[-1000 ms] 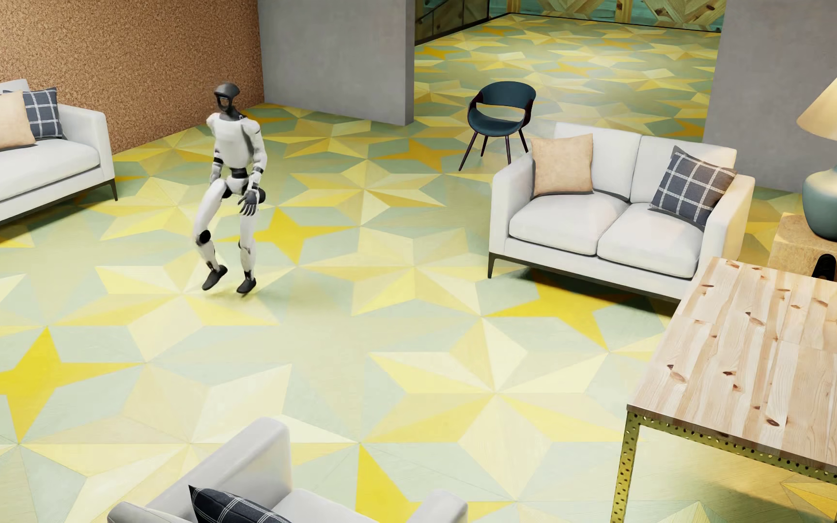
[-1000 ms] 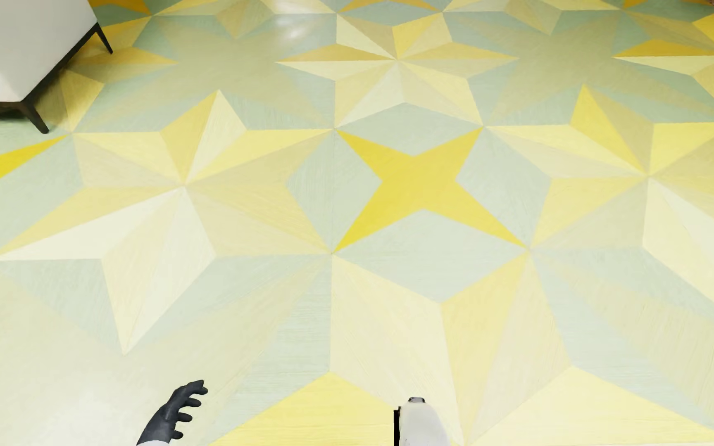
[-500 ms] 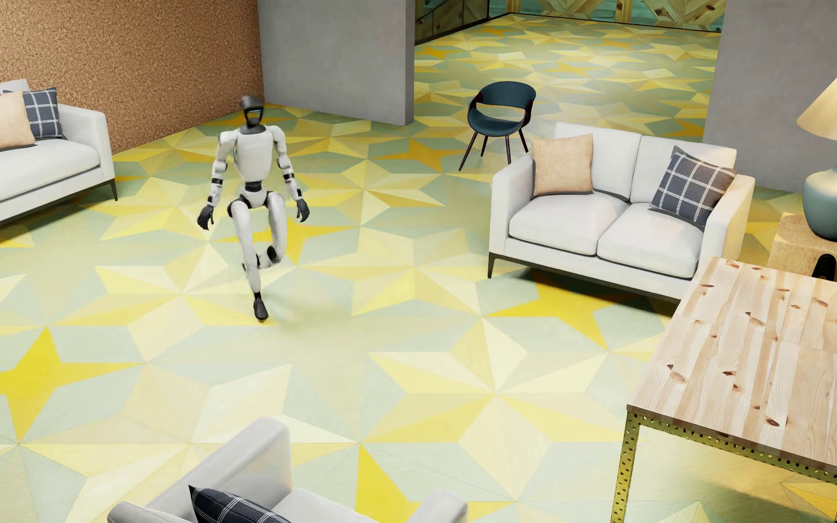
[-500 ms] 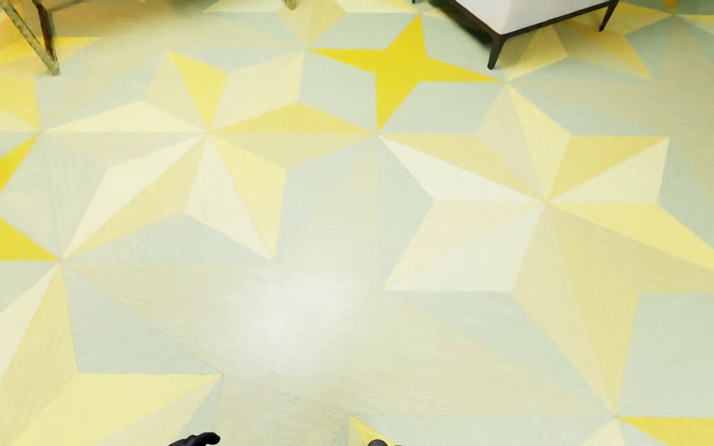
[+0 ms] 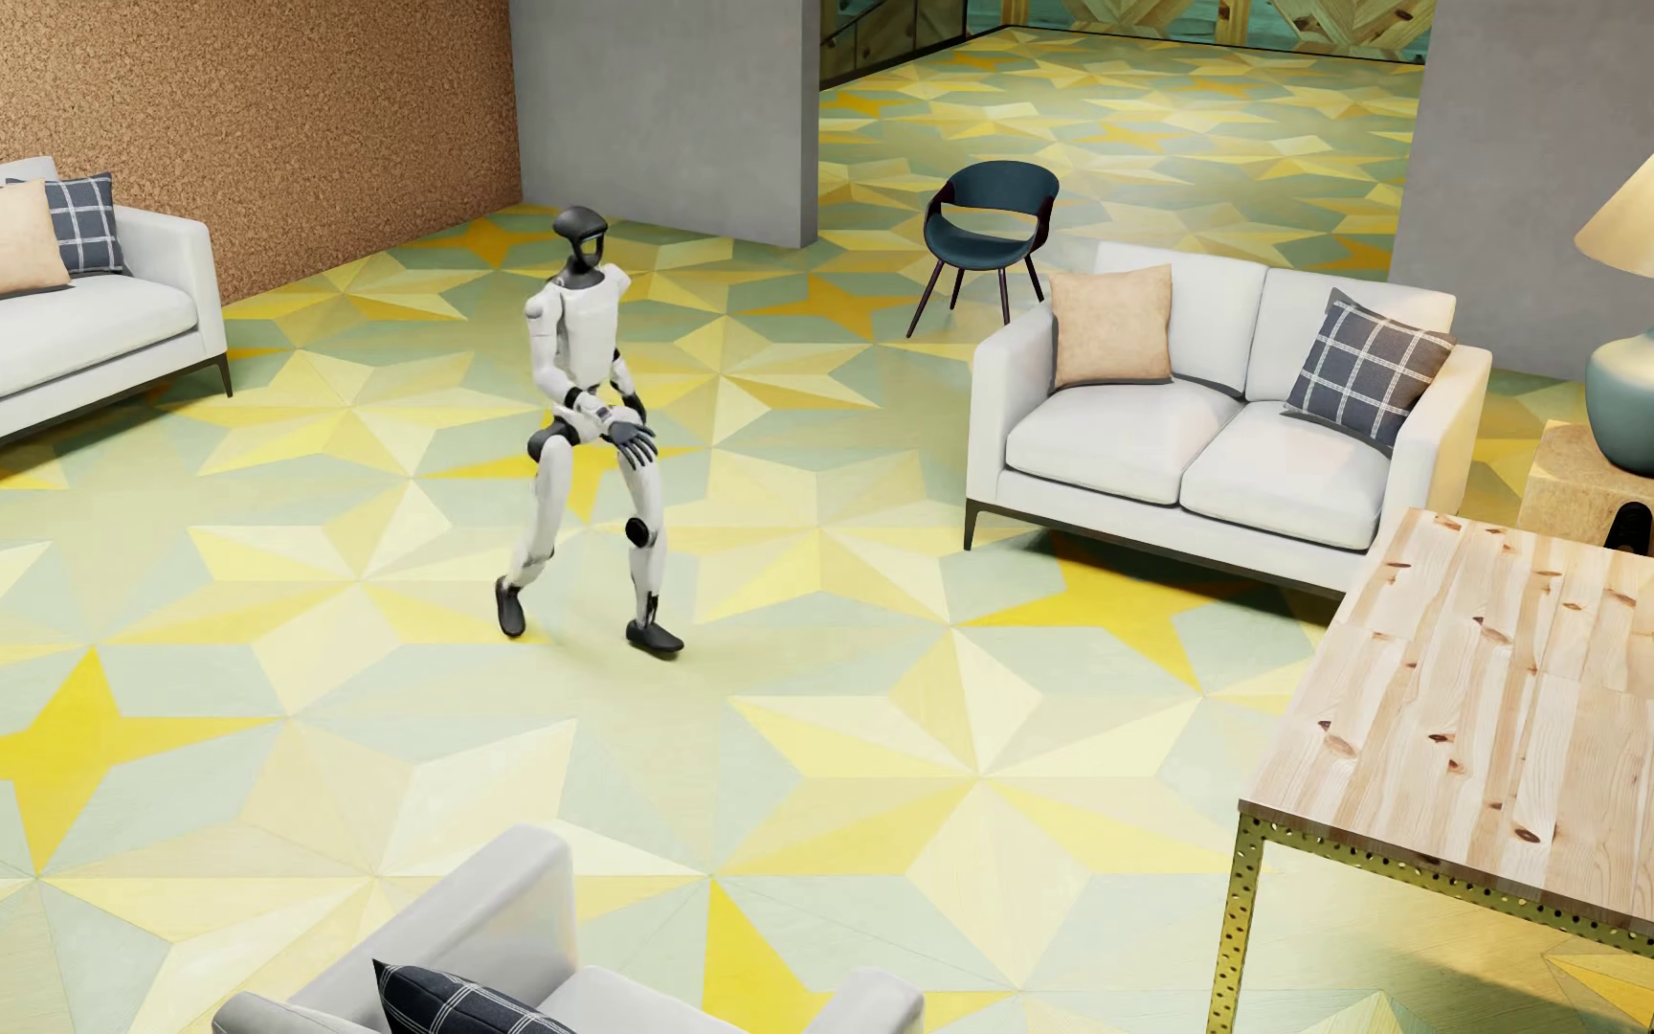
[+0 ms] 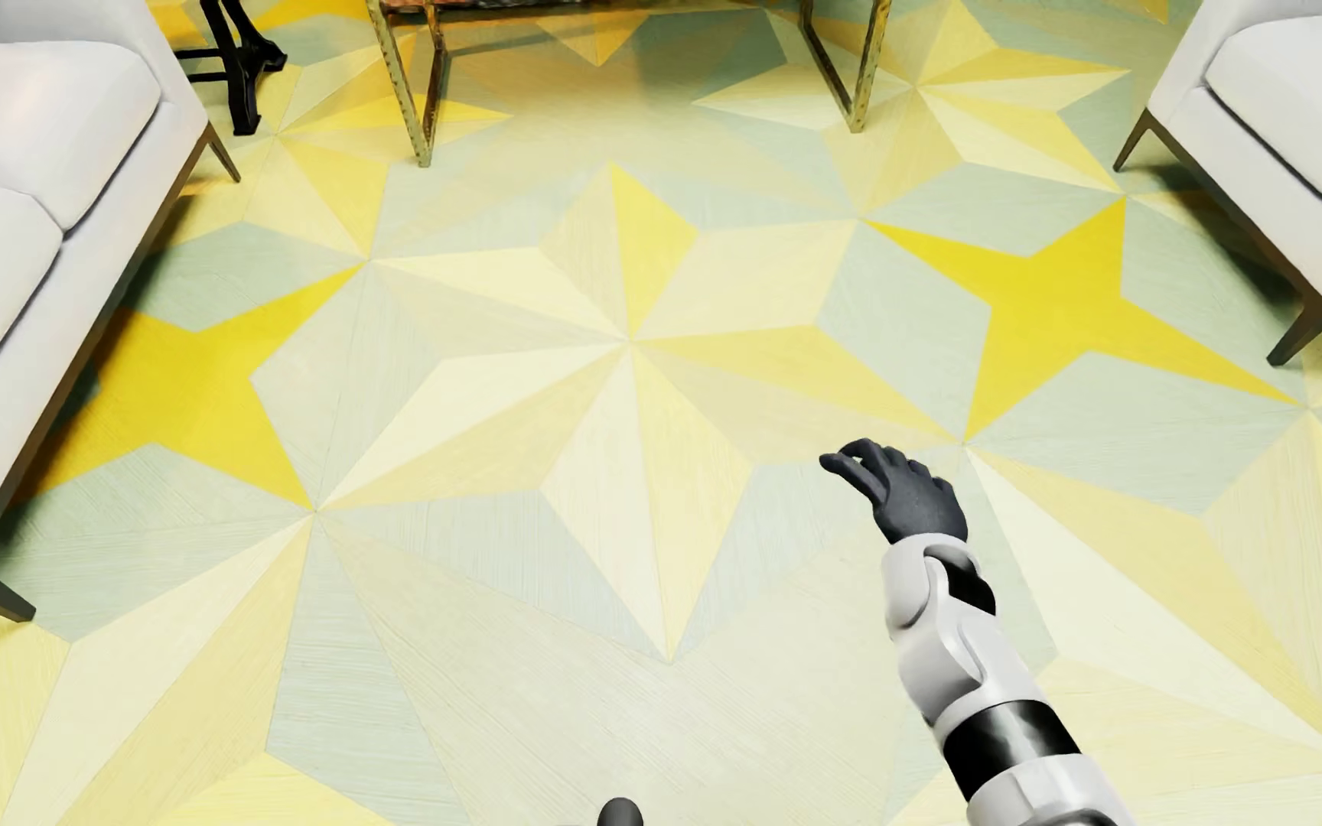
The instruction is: Go to the desk
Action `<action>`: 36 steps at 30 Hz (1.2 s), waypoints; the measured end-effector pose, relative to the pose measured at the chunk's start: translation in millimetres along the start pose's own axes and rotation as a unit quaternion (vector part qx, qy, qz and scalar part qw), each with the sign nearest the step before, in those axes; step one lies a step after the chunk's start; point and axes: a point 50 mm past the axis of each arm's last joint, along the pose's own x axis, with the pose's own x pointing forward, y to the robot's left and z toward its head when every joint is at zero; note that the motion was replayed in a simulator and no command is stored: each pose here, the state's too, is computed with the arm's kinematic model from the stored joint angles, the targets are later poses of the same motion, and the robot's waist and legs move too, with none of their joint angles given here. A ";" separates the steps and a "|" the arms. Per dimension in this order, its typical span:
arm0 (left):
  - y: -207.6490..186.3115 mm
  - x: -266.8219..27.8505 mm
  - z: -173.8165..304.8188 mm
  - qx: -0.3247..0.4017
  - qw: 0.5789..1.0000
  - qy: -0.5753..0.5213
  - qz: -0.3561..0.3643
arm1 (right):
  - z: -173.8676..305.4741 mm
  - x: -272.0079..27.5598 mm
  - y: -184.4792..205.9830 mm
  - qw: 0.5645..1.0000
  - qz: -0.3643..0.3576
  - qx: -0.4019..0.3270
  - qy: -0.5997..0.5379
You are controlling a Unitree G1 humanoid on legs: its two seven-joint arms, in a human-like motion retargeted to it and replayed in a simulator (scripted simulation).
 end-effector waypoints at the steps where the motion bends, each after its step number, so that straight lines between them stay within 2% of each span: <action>1: -15.8 -2.0 5.6 0.012 0.999 -0.006 -0.041 | -9.9 -11.2 24.8 0.998 0.055 -0.002 0.020; 3: -36.9 -8.9 25.5 -0.004 0.995 -0.048 -0.089 | -27.8 -33.6 73.8 0.976 0.203 -0.057 0.060; 5: -37.5 -11.3 51.9 0.003 0.993 -0.097 -0.071 | -59.0 -65.5 115.1 0.939 0.298 -0.062 0.157; 8: -23.6 -12.5 104.7 0.079 0.982 -0.172 -0.020 | -113.0 -146.6 163.6 0.866 0.387 -0.049 0.312; 10: -15.3 -17.8 137.4 0.114 0.965 -0.237 0.000 | -134.5 -204.2 182.7 0.812 0.468 -0.038 0.346; 11: -11.1 -21.4 151.0 0.122 0.956 -0.267 0.008 | -143.2 -229.5 186.5 0.793 0.483 -0.019 0.370; 13: -1.5 -28.4 169.4 0.133 0.940 -0.313 0.027 | -156.2 -273.9 188.6 0.770 0.471 0.026 0.430; 15: 10.5 -30.0 175.5 0.127 0.936 -0.326 0.046 | -156.3 -309.8 193.8 0.745 0.463 0.052 0.478; 16: 19.3 -27.9 173.7 0.115 0.940 -0.317 0.060 | -152.1 -317.5 197.9 0.734 0.473 0.057 0.483; 18: 23.8 -18.9 150.0 0.041 0.960 -0.263 0.082 | -147.6 -312.0 202.2 0.723 0.509 0.018 0.467; 19: 19.3 -13.7 137.8 0.032 0.970 -0.230 0.076 | -143.2 -298.4 203.4 0.729 0.530 -0.003 0.433; 20: 13.5 -10.6 133.5 0.071 0.972 -0.217 0.052 | -136.8 -278.6 203.3 0.746 0.535 -0.006 0.397; 21: 10.3 -7.9 131.5 0.141 0.967 -0.213 0.019 | -131.1 -253.6 199.9 0.779 0.505 0.002 0.373; 22: 7.2 -6.4 128.7 0.187 0.960 -0.207 -0.012 | -125.4 -226.7 193.0 0.819 0.445 0.020 0.362; 24: 1.6 -2.5 108.3 0.157 0.973 -0.165 -0.031 | -114.4 -175.4 174.3 0.879 0.315 0.051 0.353; 25: 1.4 -0.7 98.2 0.127 0.981 -0.144 -0.026 | -102.6 -149.4 165.2 0.901 0.278 0.052 0.329; 29: 5.6 4.3 70.5 0.090 0.991 -0.098 -0.017 | -31.2 -59.1 119.4 0.966 0.222 0.027 0.131; 31: 4.1 5.9 58.2 0.087 0.993 -0.076 -0.023 | -1.4 -36.2 97.6 0.980 0.187 0.030 0.063; 33: -3.1 6.2 51.2 0.106 0.992 -0.061 -0.042 | 10.0 -29.3 85.5 0.987 0.152 0.031 0.037; 36: -9.5 5.3 63.9 0.115 0.990 -0.067 -0.040 | -13.7 -48.2 96.5 0.985 0.136 0.066 0.088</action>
